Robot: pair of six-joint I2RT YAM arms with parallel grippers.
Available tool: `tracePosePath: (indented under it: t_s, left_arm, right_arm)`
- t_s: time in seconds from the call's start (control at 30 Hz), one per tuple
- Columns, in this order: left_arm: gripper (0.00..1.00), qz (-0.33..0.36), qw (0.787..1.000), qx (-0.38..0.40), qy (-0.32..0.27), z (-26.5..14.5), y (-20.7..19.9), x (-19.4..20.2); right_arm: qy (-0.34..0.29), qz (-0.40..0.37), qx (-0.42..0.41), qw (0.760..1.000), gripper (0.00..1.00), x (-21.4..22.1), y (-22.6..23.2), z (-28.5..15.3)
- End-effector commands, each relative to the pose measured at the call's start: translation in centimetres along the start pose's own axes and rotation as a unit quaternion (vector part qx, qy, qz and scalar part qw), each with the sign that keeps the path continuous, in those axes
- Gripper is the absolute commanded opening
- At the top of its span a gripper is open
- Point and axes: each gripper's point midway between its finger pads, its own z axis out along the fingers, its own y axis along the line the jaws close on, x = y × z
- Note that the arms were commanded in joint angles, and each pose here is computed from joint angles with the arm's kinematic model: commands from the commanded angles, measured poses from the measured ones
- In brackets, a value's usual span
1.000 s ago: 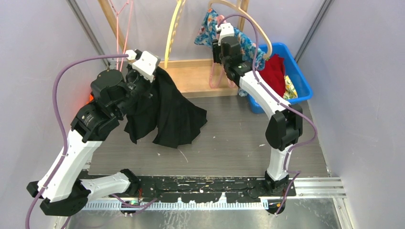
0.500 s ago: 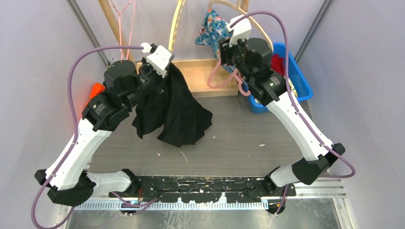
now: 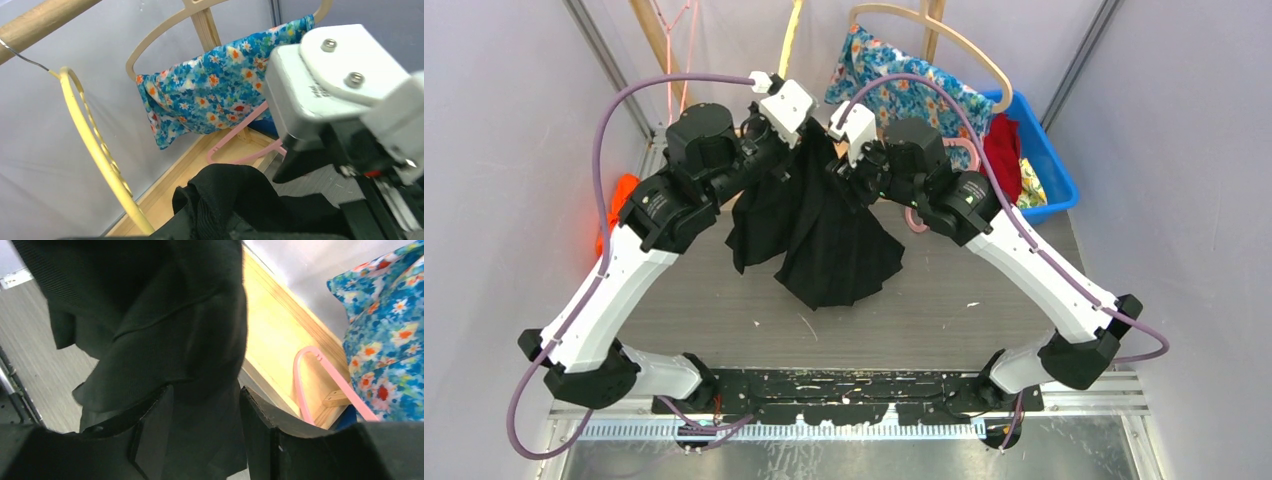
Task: Remove the skirt from the hanger
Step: Place the hanger at the center of the board, then place the skirt in the bin.
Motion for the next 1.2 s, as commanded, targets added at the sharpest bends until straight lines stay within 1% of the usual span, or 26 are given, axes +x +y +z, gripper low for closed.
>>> tracePosePath:
  t_s: [0.0,0.13,0.27,0.37,0.43,0.6,0.63,0.67,0.7,0.73,0.77,0.8,0.87,0.97,1.03,1.17]
  left_arm:
    - [0.00,0.016,0.998,-0.020,-0.057,0.8,1.1,-3.2]
    - [0.00,0.007,0.998,-0.010,-0.059,2.0,0.6,-3.3]
    - [0.00,-0.005,0.997,0.007,-0.077,1.9,-0.3,-4.8]
    - [0.00,-0.006,0.996,0.016,-0.085,1.1,-0.9,-6.1]
    - [0.00,-0.009,0.995,0.024,-0.092,0.2,-1.5,-6.9]
    - [0.00,-0.039,0.992,0.044,-0.109,-2.7,-2.3,-7.9]
    - [0.00,-0.044,0.992,0.044,-0.109,-3.2,-2.3,-7.8]
    - [0.00,-0.048,0.992,0.044,-0.107,-3.5,-2.4,-7.5]
    - [0.00,-0.051,0.991,0.036,-0.114,-4.8,-1.9,-7.6]
    - [0.00,-0.051,0.992,0.030,-0.111,-5.1,-1.7,-7.2]
    - [0.00,-0.051,0.993,0.023,-0.106,-5.4,-1.5,-6.7]
    - [0.00,-0.050,0.994,0.020,-0.098,-5.5,-1.5,-6.1]
    - [0.00,-0.050,0.994,0.014,-0.093,-6.0,-1.3,-5.6]
    - [0.00,-0.049,0.996,0.004,-0.072,-6.2,-1.2,-4.0]
    - [0.00,-0.041,0.998,-0.009,-0.041,-5.8,-1.4,-1.4]
    - [0.00,-0.036,0.999,-0.021,0.021,-5.2,-2.0,3.1]
  right_arm:
    - [-0.030,-0.003,-0.028,0.999,0.57,-1.6,1.3,-3.3]
    - [-0.026,-0.006,-0.028,0.999,0.58,-0.8,1.5,-4.2]
    - [-0.052,-0.009,-0.024,0.998,0.63,-0.9,1.5,-3.0]
    - [-0.059,-0.011,-0.026,0.998,0.66,-0.8,1.7,-1.1]
    - [-0.060,-0.019,-0.021,0.998,0.66,-0.6,1.5,0.3]
    - [-0.056,-0.027,-0.010,0.998,0.67,-0.4,1.0,2.6]
    - [-0.054,-0.028,-0.012,0.998,0.65,-0.4,1.1,2.8]
    - [-0.049,-0.030,-0.013,0.998,0.59,-0.3,1.1,3.0]
    - [-0.048,-0.032,-0.012,0.998,0.46,-0.3,1.1,3.1]
    - [-0.049,-0.032,-0.008,0.998,0.29,-0.3,0.9,3.2]
    - [-0.050,-0.031,0.002,0.998,0.09,-0.5,0.5,3.3]
    - [-0.049,-0.032,0.016,0.998,0.01,-0.6,0.0,3.3]
    - [-0.046,-0.044,0.032,0.997,0.01,-0.6,-0.6,3.3]
    - [-0.050,-0.056,0.091,0.993,0.01,-1.3,-2.8,2.9]
    - [-0.052,-0.063,0.138,0.987,0.01,-2.0,-4.8,2.5]
    - [-0.080,-0.050,0.218,0.971,0.01,-4.1,-8.6,0.9]
